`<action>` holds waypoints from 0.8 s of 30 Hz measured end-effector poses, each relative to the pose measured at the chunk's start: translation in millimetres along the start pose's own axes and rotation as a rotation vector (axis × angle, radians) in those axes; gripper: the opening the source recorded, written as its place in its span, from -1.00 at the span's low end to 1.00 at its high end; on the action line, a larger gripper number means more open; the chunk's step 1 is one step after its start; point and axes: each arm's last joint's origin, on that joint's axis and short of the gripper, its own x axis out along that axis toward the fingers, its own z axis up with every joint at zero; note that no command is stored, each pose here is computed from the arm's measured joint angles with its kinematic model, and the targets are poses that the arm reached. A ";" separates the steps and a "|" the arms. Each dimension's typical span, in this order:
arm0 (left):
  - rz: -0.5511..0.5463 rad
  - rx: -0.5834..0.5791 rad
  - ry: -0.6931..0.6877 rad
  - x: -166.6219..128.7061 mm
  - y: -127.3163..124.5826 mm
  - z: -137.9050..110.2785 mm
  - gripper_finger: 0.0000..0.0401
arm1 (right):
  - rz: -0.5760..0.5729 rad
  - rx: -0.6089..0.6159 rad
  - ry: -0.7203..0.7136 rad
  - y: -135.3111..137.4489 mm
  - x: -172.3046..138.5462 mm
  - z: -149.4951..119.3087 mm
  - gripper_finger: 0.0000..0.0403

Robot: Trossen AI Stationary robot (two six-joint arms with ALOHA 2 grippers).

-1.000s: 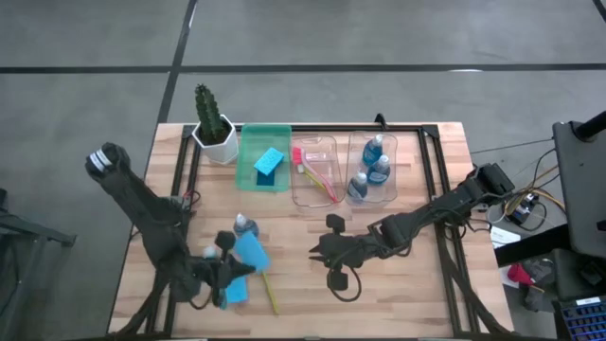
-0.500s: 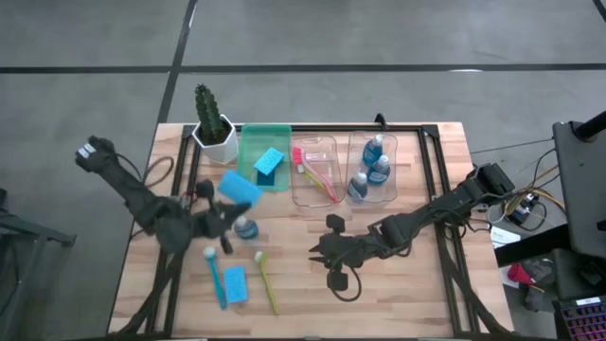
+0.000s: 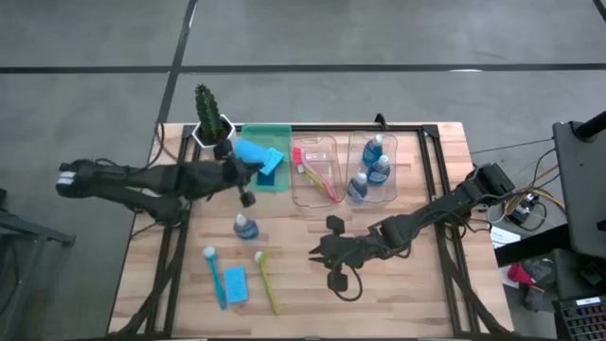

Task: Pick & Place Kitchen Sink Supplies
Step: Put the blue sponge into the green bin

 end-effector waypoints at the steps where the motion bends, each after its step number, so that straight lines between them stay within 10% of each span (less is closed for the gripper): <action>1: -0.004 -0.010 0.020 5.8 3.8 -3.2 -1.00 | 0.001 0.003 -0.001 0.3 -0.1 0.0 -0.69; 24: -0.093 -0.085 0.335 94.1 16.0 -88.8 -1.00 | 0.018 0.010 -0.029 3.9 -0.9 1.8 -0.55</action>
